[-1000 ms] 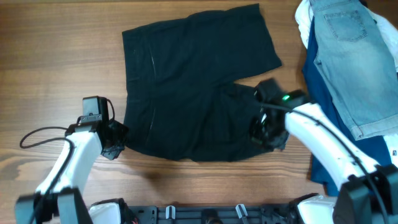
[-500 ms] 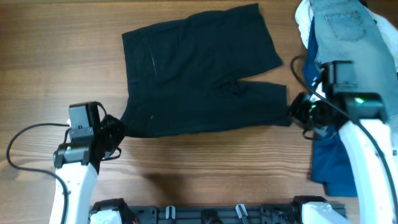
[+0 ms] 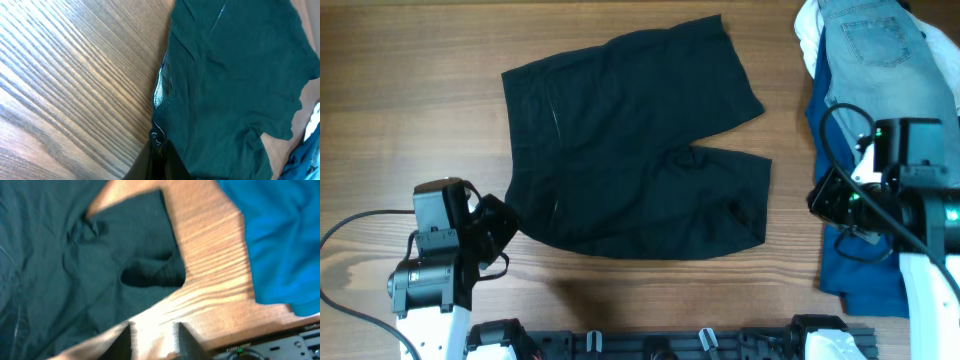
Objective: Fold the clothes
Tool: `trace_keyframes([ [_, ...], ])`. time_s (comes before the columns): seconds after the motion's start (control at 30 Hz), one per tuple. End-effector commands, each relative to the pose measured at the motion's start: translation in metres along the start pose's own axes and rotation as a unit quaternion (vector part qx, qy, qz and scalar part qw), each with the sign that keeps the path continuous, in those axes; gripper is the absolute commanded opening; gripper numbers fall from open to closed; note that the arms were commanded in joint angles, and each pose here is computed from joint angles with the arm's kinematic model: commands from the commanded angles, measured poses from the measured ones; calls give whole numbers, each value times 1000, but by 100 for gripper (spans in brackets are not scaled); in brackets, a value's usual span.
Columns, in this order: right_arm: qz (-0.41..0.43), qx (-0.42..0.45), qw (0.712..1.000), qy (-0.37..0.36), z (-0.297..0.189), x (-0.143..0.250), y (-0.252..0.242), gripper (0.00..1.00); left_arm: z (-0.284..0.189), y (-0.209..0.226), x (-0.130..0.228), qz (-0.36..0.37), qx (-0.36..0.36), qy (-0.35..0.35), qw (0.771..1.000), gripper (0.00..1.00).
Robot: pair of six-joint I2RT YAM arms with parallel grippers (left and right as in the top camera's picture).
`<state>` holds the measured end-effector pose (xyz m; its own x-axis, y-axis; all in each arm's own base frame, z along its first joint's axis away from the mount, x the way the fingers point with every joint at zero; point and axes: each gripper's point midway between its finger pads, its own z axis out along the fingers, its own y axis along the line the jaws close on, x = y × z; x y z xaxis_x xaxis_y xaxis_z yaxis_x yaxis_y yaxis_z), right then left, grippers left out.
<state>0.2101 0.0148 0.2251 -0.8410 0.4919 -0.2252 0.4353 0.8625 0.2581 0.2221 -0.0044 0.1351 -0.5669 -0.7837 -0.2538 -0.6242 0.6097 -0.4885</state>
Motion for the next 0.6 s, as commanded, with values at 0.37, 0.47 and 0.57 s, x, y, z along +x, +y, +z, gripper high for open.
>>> trace_keyframes([
  [0.37, -142, -23, 980, 138, 142, 63, 24, 58, 54, 11, -5, -6, -69, 66, 995, 4],
  [0.47, -182, -40, 976, 111, 162, 56, 28, 55, 55, 8, -8, -5, -64, 61, 996, 4],
  [0.57, -183, -36, 975, 119, 177, 60, 24, 54, 55, 7, -9, -4, -63, 59, 996, 4],
])
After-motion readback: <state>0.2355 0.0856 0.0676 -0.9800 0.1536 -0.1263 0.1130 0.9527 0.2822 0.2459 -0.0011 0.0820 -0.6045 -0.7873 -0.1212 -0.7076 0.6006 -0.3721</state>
